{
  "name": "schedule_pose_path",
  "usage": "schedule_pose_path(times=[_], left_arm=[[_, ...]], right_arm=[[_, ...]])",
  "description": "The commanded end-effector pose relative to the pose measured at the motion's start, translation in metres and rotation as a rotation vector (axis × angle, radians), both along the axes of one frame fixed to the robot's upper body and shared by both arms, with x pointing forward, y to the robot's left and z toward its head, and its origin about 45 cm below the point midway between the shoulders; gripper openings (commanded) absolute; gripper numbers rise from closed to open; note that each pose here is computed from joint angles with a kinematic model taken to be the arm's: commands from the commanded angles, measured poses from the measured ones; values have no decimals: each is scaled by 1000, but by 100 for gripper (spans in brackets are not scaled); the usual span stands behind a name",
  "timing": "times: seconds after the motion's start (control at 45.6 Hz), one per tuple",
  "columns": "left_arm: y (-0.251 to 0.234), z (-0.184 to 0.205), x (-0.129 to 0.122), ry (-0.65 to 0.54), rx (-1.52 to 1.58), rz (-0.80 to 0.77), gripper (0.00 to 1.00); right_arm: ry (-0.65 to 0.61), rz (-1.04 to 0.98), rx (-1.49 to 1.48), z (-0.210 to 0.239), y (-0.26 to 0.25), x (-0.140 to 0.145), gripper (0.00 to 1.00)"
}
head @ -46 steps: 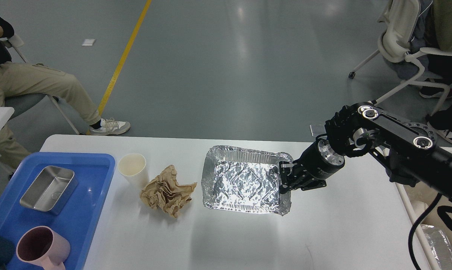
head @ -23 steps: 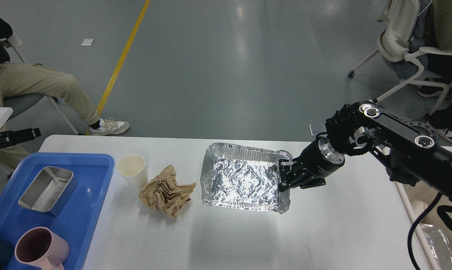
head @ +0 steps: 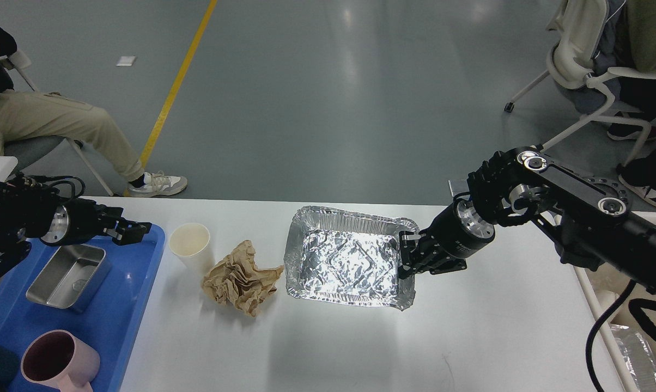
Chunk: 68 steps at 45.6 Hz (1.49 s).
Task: Tidy desktop
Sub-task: 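Close the left gripper around the white paper cup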
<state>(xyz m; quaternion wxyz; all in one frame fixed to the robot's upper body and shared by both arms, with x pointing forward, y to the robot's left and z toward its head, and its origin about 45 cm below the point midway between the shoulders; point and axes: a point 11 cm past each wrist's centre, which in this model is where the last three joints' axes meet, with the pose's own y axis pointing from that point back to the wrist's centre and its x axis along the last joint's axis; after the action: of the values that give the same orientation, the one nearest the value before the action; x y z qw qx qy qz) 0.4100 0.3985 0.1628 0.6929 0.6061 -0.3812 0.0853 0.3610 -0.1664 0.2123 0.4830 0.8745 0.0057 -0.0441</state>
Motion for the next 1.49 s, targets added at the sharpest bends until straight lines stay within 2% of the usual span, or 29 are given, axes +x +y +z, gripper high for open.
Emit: schedule_pose_path(times=[0.0, 0.285, 0.746, 1.075, 1.185, 1.229, 1.316, 1.47], left_arm=[[-13, -7, 2, 0, -12, -25, 74], [-24, -3, 7, -11, -48, -32, 74], [-78, -29, 15, -20, -96, -90, 74], [-71, -43, 6, 4, -87, -73, 73], [-66, -45, 5, 8, -75, -66, 62], [-64, -48, 2, 14, -73, -64, 53], [-63, -51, 0, 27, -62, -68, 29], [-59, -59, -7, 46, -44, -71, 12]], right_arm=[[-1, -2, -1, 0, -1, 0, 0], [6, -10, -6, -3, -5, -1, 0], [4, -12, 0, -1, -4, 0, 0], [13, -22, -2, -5, -8, -2, 0], [14, -28, -7, -6, -12, -2, 0], [14, -30, -5, -6, -13, -1, 0], [15, -32, -1, -6, -13, -2, 0], [14, -32, 0, -5, -13, -2, 0]])
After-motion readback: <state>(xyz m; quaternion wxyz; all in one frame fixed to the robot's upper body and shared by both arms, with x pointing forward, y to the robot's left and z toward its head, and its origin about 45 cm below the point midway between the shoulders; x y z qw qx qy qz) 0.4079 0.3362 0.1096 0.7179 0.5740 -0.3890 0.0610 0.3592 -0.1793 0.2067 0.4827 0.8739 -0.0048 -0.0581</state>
